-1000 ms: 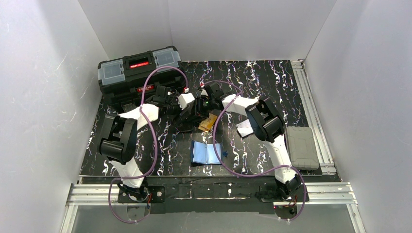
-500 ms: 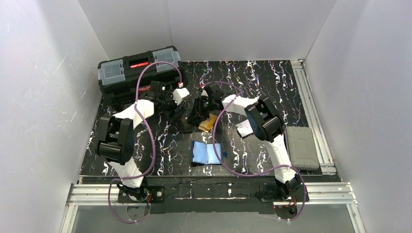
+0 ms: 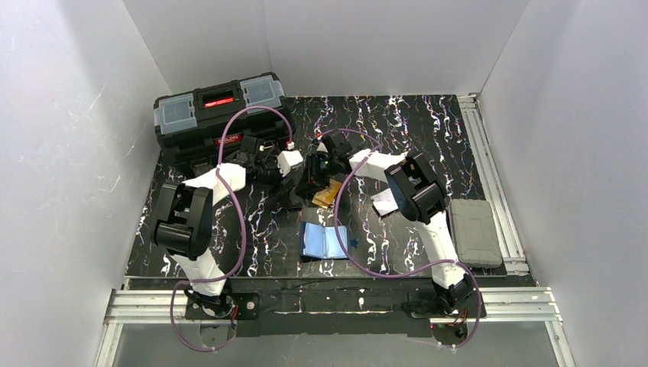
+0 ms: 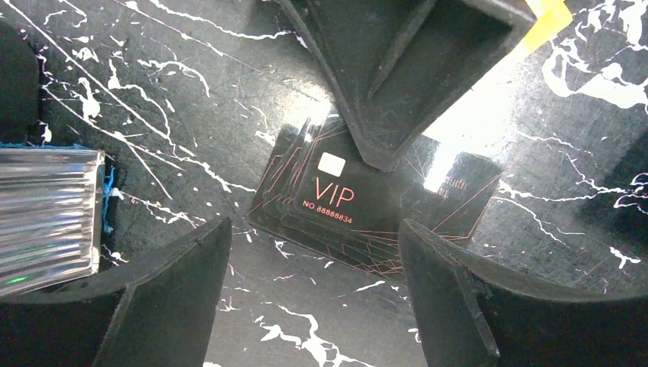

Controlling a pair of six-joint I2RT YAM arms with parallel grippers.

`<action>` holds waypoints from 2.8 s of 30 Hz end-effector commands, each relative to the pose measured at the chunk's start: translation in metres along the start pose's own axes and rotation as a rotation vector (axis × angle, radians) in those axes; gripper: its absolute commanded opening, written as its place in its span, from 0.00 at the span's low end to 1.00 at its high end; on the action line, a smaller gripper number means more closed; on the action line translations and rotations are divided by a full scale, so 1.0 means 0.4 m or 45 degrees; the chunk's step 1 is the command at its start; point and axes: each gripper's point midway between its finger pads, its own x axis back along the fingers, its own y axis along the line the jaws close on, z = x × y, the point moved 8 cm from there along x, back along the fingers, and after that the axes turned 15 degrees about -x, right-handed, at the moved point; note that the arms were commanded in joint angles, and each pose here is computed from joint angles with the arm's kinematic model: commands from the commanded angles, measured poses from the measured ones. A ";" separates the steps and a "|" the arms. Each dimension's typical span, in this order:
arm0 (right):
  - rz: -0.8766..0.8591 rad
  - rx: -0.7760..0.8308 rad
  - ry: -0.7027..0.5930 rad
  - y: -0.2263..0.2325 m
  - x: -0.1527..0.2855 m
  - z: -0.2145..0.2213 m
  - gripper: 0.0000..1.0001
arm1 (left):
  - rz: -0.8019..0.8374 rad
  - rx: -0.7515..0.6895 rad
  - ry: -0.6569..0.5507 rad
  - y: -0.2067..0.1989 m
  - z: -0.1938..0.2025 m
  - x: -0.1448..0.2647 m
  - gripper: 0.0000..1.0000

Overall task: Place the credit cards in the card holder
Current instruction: Pick up the credit card from the center of the board.

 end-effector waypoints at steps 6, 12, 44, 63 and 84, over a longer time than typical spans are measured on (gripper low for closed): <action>0.000 0.010 -0.005 -0.005 0.004 -0.016 0.34 | 0.002 -0.123 -0.002 -0.006 0.013 0.007 0.79; 0.000 0.007 0.003 -0.009 0.002 -0.016 0.34 | -0.010 -0.143 -0.008 0.002 0.013 0.004 0.79; -0.017 0.006 0.014 0.000 -0.002 -0.014 0.34 | 0.002 -0.249 -0.010 -0.015 0.021 -0.011 0.79; -0.038 0.054 0.001 0.030 0.021 -0.007 0.13 | -0.025 -0.219 0.018 -0.008 -0.003 -0.013 0.79; -0.199 0.256 -0.041 0.112 0.101 0.013 0.01 | 0.136 0.224 -0.206 0.020 -0.070 0.147 0.93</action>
